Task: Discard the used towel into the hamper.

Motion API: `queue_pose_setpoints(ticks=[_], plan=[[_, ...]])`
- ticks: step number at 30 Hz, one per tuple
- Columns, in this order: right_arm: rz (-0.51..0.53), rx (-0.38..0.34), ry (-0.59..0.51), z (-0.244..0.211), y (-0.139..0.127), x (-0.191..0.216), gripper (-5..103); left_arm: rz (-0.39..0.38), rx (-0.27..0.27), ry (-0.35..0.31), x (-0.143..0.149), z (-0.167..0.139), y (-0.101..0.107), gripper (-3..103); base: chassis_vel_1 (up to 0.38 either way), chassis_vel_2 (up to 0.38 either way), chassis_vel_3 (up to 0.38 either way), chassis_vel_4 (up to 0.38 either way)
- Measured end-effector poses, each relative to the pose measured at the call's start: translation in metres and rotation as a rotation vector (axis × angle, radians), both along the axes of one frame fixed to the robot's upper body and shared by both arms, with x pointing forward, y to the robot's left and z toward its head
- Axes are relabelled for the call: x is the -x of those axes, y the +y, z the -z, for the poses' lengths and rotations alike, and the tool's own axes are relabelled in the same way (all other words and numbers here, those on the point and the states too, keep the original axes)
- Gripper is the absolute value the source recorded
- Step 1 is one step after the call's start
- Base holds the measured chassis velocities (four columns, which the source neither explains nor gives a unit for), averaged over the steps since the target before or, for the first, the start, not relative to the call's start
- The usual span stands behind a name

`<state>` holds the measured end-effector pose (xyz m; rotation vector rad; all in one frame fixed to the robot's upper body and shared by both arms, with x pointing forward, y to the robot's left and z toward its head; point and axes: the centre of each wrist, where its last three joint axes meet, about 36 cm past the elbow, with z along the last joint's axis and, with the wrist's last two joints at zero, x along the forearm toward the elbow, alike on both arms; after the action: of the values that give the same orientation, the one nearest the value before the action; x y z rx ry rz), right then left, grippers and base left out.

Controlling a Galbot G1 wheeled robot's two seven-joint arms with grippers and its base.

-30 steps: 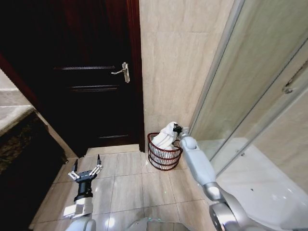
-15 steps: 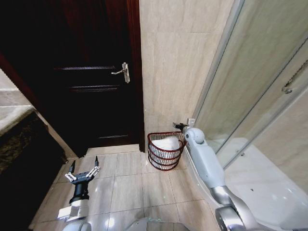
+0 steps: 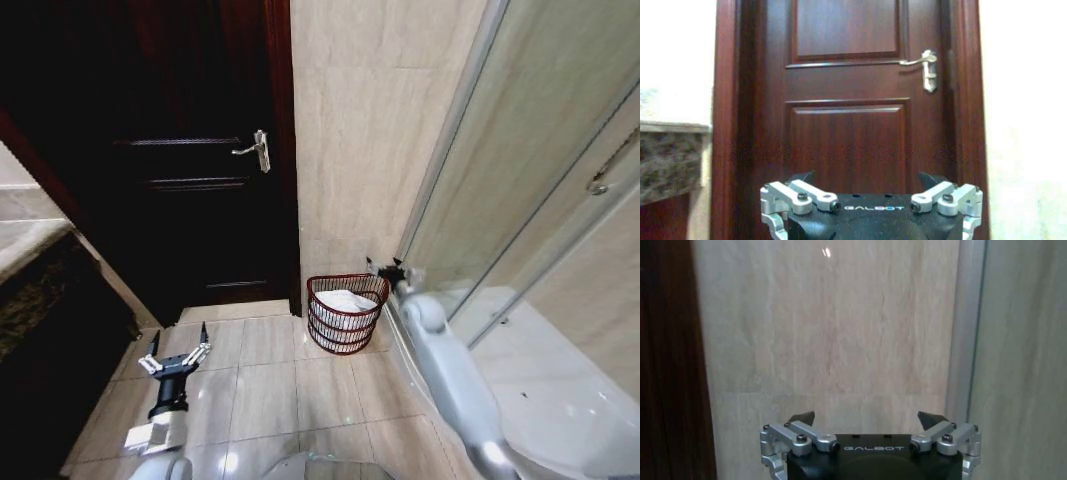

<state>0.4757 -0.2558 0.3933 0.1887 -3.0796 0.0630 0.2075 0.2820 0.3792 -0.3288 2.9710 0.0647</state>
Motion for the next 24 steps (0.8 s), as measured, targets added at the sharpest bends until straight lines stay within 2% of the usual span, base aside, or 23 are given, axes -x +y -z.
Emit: queue_pose_setpoints(ticks=[4, 8, 10, 15, 24], plan=[[0.0, 0.005, -0.021, 0.009, 0.005, 0.034, 100, 0.028, 0.0, 0.004, -0.002, 0.002, -0.004, 100, 0.0, 0.0, 0.0, 0.0], [0.025, 0.068, -0.068, 0.025, 0.007, 0.085, 100, 0.07, 0.001, 0.014, 0.0, 0.005, -0.006, 100, 0.0, 0.0, 0.0, 0.0], [0.03, 0.072, -0.073, 0.026, 0.007, 0.096, 100, 0.076, 0.004, 0.014, 0.001, 0.005, -0.006, 100, 0.0, 0.0, 0.0, 0.0], [0.069, 0.048, -0.103, 0.03, 0.009, 0.146, 100, 0.088, 0.022, -0.002, 0.006, 0.002, -0.009, 100, 0.0, 0.0, 0.0, 0.0], [0.087, 0.028, -0.098, 0.035, 0.013, 0.193, 100, 0.096, 0.013, -0.011, 0.011, -0.004, -0.01, 100, 0.0, 0.0, 0.0, 0.0]])
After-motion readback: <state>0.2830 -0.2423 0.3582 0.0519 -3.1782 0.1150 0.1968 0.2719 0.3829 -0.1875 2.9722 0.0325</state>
